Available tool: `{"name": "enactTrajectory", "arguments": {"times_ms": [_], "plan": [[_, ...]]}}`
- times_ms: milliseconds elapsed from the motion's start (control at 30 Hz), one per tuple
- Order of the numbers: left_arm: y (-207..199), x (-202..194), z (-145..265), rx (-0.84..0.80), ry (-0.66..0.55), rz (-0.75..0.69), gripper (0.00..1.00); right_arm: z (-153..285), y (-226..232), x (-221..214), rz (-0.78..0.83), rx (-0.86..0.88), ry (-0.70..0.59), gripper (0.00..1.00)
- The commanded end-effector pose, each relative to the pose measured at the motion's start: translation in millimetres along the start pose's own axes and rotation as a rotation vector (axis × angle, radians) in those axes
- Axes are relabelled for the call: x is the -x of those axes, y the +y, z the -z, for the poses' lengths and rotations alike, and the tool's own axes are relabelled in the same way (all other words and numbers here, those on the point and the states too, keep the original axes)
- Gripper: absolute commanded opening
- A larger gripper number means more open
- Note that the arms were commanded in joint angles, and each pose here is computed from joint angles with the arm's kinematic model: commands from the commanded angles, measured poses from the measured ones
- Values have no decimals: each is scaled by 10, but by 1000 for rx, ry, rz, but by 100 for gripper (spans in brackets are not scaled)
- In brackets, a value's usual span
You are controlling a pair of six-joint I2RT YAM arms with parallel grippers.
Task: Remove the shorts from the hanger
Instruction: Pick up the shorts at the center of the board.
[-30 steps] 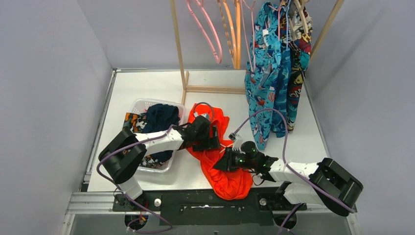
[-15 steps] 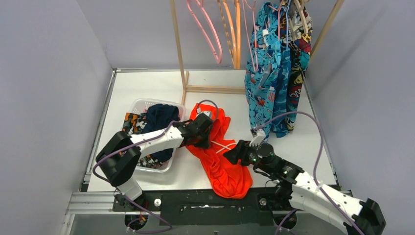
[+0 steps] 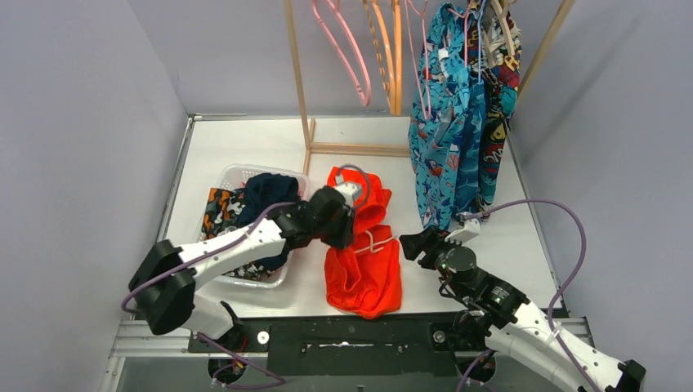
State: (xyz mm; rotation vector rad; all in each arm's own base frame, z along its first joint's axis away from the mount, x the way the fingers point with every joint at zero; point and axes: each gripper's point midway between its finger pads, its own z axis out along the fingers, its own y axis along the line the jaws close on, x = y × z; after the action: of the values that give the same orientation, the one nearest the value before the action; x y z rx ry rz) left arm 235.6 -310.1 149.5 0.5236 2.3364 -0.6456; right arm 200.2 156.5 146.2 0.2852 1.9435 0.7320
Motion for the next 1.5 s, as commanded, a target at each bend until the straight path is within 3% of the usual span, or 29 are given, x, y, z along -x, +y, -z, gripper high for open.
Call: {"name": "enactTrajectory", "arguments": {"times_ms": [0,67,133,300,633,867,1067,1133,1300,1467], "plan": [[-293,-789,-223,-107,178,-24,23,-44,-62,210,-9,-118,-58,66],[-330,-914,-306,-103,193,-15,43,-72,-94,210,0,-155,-52,67],[-314,-987,-389,-76,216,-16,56,-106,-135,209,8,-193,-51,67],[-295,-847,-494,10,169,-49,77,-146,-345,187,-16,-293,-86,76],[-363,-519,-470,91,38,-48,86,-91,-660,57,-76,-387,-85,78],[-409,-930,-805,144,165,-121,87,-112,-771,67,-107,-360,-106,80],[-252,-1453,-1001,323,285,-187,87,-97,-850,151,-84,-381,-126,81],[-118,-1608,-1018,383,314,-167,77,-99,-847,170,-67,-378,-125,81],[167,-1622,-918,512,285,-167,26,-119,-813,158,-37,-367,-93,82],[227,-1211,-803,590,171,-181,0,-137,-763,148,-15,-359,-53,82]]}}
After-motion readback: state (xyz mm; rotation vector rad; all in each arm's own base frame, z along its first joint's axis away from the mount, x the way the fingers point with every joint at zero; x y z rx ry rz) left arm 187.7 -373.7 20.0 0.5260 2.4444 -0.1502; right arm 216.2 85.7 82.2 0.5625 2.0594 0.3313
